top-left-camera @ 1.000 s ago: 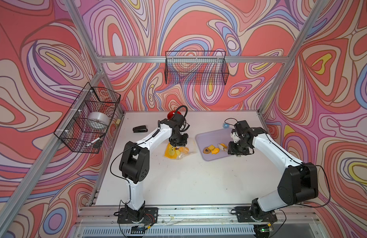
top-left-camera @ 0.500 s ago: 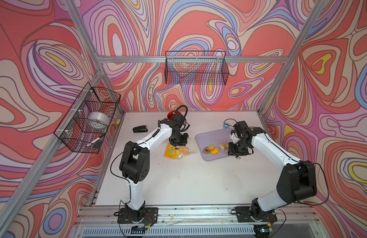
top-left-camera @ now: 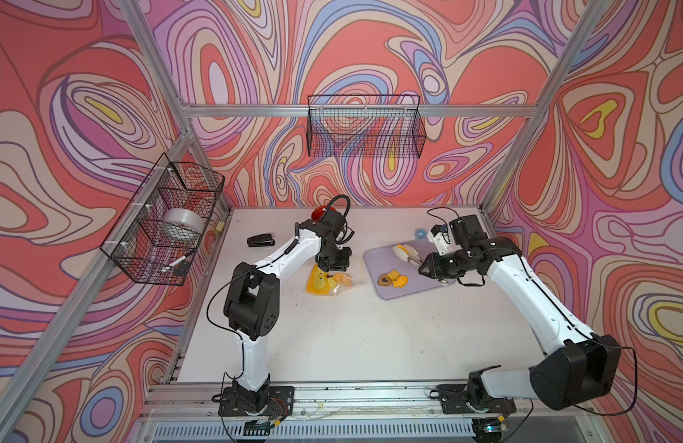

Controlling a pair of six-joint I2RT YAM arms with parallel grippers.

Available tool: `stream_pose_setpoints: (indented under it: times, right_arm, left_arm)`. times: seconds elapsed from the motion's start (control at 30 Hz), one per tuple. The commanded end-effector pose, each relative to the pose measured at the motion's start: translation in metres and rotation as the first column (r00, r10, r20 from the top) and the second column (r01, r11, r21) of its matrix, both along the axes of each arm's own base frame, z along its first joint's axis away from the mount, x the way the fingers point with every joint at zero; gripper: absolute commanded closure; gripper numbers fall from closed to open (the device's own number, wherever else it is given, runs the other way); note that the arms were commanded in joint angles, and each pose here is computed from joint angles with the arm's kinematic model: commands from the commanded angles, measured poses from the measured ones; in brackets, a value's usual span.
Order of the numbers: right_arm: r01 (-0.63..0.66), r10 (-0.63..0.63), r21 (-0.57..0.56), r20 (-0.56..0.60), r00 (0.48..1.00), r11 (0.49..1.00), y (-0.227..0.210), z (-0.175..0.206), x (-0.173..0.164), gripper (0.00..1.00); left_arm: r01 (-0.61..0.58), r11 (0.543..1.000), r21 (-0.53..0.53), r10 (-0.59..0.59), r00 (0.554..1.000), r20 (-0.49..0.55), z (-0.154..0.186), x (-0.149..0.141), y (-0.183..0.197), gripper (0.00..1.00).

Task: Put the cookies into a resealable bag to prevent moisture
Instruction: Pick up the cookie from the tray, then place the cookie in the ziploc bag.

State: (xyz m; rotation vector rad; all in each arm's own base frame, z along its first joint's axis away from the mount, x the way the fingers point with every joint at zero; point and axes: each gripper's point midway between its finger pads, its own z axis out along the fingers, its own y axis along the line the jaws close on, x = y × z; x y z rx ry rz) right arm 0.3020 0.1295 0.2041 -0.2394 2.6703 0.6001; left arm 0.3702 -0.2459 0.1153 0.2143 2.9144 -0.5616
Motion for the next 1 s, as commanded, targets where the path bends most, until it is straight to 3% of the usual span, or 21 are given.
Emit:
stream_pose_setpoints:
  times: [0.0,0.2,0.63,0.87,0.97]
  right_arm:
    - [-0.141,0.137,0.136,0.039,0.99,0.981,0.037,0.018,-0.012,0.73]
    - [-0.224,0.226,0.173,0.01,0.974,0.959,0.08,-0.001,-0.024,0.73]
    - [-0.247,0.261,0.208,-0.043,0.964,0.946,0.12,-0.038,-0.006,0.71]
    - [-0.224,0.24,0.208,-0.056,0.969,0.952,0.132,-0.048,0.015,0.64]
    - [-0.235,0.248,0.201,-0.038,0.968,0.951,0.131,-0.043,0.014,0.55]
  left_arm:
    - [0.02,1.0,-0.005,-0.02,1.0,-0.008,0.003,-0.001,-0.005,1.0]
    - [0.032,0.999,-0.009,-0.032,0.999,-0.005,0.004,-0.003,-0.008,1.0]
    - [0.041,0.999,-0.009,-0.041,0.999,0.007,0.01,-0.004,-0.007,1.0]
    - [0.045,0.999,-0.021,-0.045,0.999,0.017,0.014,-0.005,-0.008,1.0]
    - [0.041,0.999,-0.004,-0.04,0.999,0.023,0.013,-0.005,-0.004,1.0]
